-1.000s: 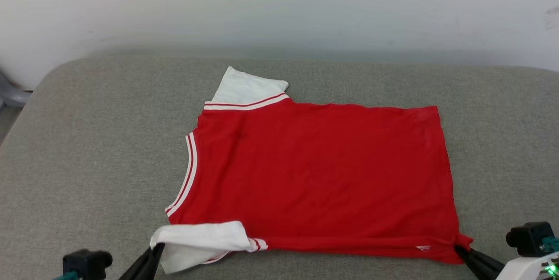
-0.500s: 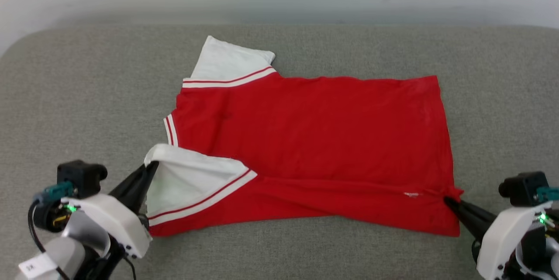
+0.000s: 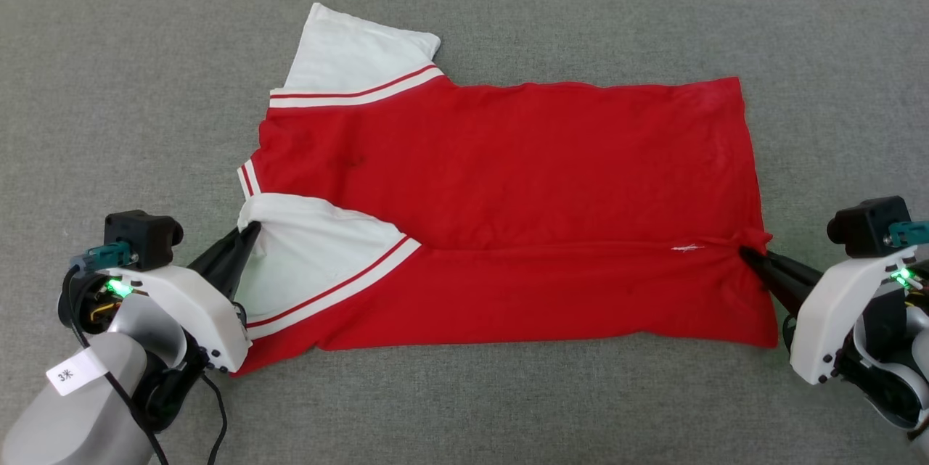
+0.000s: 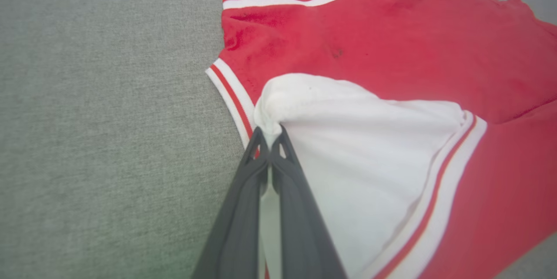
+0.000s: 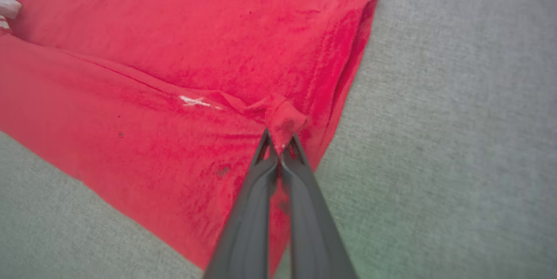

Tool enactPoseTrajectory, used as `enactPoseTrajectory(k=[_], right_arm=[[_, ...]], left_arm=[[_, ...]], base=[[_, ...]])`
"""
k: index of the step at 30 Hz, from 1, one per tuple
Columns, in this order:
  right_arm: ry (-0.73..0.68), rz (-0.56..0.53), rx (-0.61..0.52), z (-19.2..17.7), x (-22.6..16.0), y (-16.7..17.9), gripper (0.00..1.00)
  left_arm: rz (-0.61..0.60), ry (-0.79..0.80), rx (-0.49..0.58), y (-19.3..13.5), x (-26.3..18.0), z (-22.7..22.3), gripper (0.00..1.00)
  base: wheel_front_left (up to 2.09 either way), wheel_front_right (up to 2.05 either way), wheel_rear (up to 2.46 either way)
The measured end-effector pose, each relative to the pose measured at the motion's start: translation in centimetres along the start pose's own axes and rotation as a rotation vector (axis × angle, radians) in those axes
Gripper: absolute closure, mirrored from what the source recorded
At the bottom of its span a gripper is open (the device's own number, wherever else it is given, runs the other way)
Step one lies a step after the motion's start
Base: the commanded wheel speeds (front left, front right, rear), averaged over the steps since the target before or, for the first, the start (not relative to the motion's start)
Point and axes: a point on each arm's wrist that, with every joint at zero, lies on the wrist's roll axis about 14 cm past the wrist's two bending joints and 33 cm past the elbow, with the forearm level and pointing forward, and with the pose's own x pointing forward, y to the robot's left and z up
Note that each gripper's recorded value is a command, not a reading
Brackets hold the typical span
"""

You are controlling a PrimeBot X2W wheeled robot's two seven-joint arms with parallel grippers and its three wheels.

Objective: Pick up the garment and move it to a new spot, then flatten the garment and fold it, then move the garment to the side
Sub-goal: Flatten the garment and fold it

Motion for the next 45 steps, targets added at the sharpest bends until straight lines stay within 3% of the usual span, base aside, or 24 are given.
enactPoseTrajectory(k=[11,14,15,16,29,37,45], right_arm=[[0.055,-0.01,-0.037,-1.1,1.4,-0.3,1.0],[0.034,-0.014,-0.001,-0.8,1.4,-0.2,1.0],[0.032,-0.015,0.008,-0.8,1.3,-0.1,0.57],[0.028,-0.014,0.007,-0.7,1.2,0.0,0.0],[-0.12,-0.022,-0.013,2.2,-1.9,0.6,0.0],[-0.141,-0.005,-0.03,2.6,-2.3,1.6,0.0],[-0.139,0.002,-0.039,2.7,-2.0,2.0,0.0]], left_arm=[[0.022,0.056,0.006,0.6,0.6,-2.1,1.0],[0.024,0.046,0.017,0.6,0.5,-1.9,1.0],[0.03,0.043,0.016,0.6,0.3,-1.8,0.58],[0.03,0.042,0.017,0.6,0.2,-1.8,0.0],[0.049,0.006,0.112,1.3,-3.0,2.9,0.0],[0.011,0.179,0.141,0.8,-4.9,3.3,0.0],[-0.031,0.435,0.165,0.0,-6.1,0.5,0.0]], base=[[0.0,0.0,0.0],[0.0,0.0,0.0],[0.0,0.0,0.0],[0.0,0.0,0.0],[0.0,0.0,0.0],[0.0,0.0,0.0],[0.0,0.0,0.0]])
